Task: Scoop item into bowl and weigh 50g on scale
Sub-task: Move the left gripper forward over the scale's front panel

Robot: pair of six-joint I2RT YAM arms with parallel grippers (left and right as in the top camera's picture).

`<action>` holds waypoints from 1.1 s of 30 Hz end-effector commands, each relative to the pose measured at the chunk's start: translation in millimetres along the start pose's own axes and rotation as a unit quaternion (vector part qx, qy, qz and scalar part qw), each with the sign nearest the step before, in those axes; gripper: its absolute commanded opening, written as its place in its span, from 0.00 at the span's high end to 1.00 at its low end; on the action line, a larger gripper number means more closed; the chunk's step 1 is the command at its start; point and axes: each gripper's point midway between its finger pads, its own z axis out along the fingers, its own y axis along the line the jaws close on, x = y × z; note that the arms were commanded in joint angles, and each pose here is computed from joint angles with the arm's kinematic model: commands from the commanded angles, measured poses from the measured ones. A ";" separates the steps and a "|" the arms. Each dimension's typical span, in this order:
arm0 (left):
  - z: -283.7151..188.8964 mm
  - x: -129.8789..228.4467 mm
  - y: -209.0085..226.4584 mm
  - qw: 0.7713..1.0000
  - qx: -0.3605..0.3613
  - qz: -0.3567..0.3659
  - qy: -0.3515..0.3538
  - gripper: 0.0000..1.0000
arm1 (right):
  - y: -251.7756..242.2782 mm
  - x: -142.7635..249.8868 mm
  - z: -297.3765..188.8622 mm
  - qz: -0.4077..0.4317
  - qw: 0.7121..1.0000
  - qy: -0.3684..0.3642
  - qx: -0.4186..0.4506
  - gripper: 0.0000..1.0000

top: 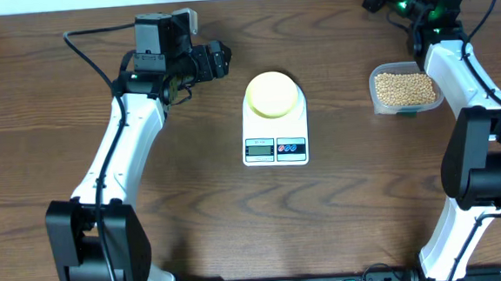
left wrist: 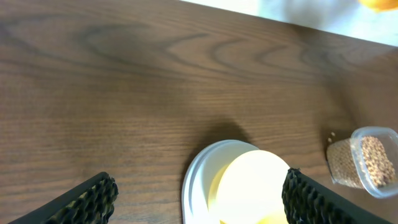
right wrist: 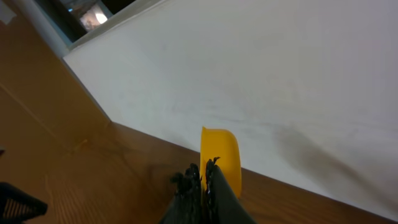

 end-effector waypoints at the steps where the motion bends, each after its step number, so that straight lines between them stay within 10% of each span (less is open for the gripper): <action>1: -30.5 -21.8 -26.0 0.997 0.026 0.056 -0.038 0.13 | 5.7 -7.6 0.8 -0.011 1.000 -0.003 -0.006 0.99; 33: -35.3 54.7 -90.4 0.977 -0.081 0.192 0.041 0.13 | -0.2 9.6 0.1 0.001 1.000 0.028 0.004 0.99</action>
